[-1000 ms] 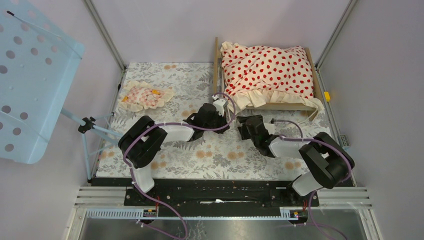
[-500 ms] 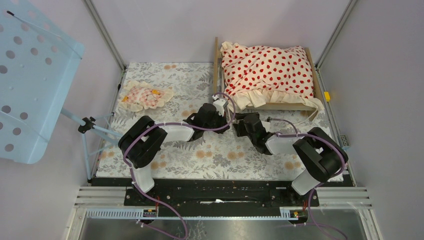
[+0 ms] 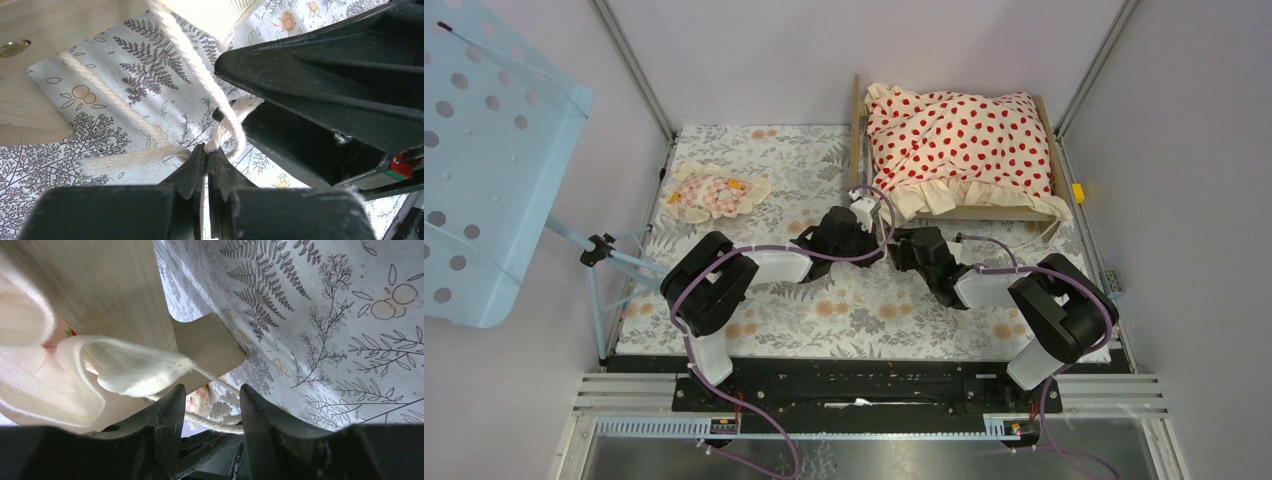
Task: Set up the pet bed
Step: Tie the ropes to the bed frame.
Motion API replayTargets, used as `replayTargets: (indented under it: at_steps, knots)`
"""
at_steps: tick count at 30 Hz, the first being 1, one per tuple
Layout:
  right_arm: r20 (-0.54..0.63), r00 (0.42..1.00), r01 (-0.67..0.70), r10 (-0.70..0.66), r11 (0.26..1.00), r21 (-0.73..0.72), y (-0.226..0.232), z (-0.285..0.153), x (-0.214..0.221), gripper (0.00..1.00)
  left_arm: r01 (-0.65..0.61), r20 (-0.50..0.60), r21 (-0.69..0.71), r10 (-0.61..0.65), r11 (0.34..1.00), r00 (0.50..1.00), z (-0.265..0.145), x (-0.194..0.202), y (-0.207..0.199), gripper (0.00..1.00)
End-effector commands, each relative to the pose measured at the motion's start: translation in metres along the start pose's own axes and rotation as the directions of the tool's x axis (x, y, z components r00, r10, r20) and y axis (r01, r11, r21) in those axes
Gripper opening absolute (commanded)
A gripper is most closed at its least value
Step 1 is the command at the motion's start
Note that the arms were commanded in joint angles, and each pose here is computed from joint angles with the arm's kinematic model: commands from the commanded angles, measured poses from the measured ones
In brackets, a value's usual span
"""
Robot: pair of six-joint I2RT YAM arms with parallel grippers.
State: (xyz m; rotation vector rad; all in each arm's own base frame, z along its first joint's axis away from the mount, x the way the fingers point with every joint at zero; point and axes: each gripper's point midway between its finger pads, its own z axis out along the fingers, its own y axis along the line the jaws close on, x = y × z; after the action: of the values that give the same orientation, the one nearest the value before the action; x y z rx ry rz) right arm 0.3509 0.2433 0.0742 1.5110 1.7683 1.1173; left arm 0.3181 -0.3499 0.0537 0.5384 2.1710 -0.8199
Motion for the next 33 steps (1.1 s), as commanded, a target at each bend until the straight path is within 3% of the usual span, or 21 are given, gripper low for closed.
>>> replayTargets:
  at_steps: [1,12,17,21,28,33]
  knots:
    - [-0.015,1.0,-0.027,0.026,0.999,-0.039,0.0153,0.0031,0.0047,0.49,-0.01,0.034,0.056,0.008,0.998,0.999,0.0047,-0.013,-0.0131,0.0]
    - [-0.014,1.0,-0.027,0.026,0.999,-0.04,0.0128,0.002,0.0033,0.25,-0.008,0.031,0.051,0.007,0.999,0.999,0.0054,-0.0129,-0.0121,0.0]
    - [-0.012,1.0,-0.022,0.022,0.999,-0.042,0.0119,0.0022,0.0027,0.01,-0.007,0.03,0.05,0.006,0.999,1.0,0.0051,-0.0128,-0.0122,0.0]
    - [-0.009,1.0,-0.019,0.019,0.999,-0.044,0.0115,0.0022,0.0018,0.0,-0.006,0.027,0.044,0.005,0.999,1.0,0.0051,-0.0135,-0.0117,0.0]
    - [-0.008,1.0,-0.018,0.018,0.999,-0.043,0.0091,0.0026,0.0013,0.0,-0.012,0.022,0.013,0.012,1.0,1.0,0.0029,-0.014,-0.0069,0.25]
    - [-0.01,1.0,-0.018,0.017,0.999,-0.044,0.0082,0.0026,0.0012,0.0,-0.019,0.029,-0.009,0.019,1.0,0.999,-0.0003,-0.0167,-0.004,0.3]
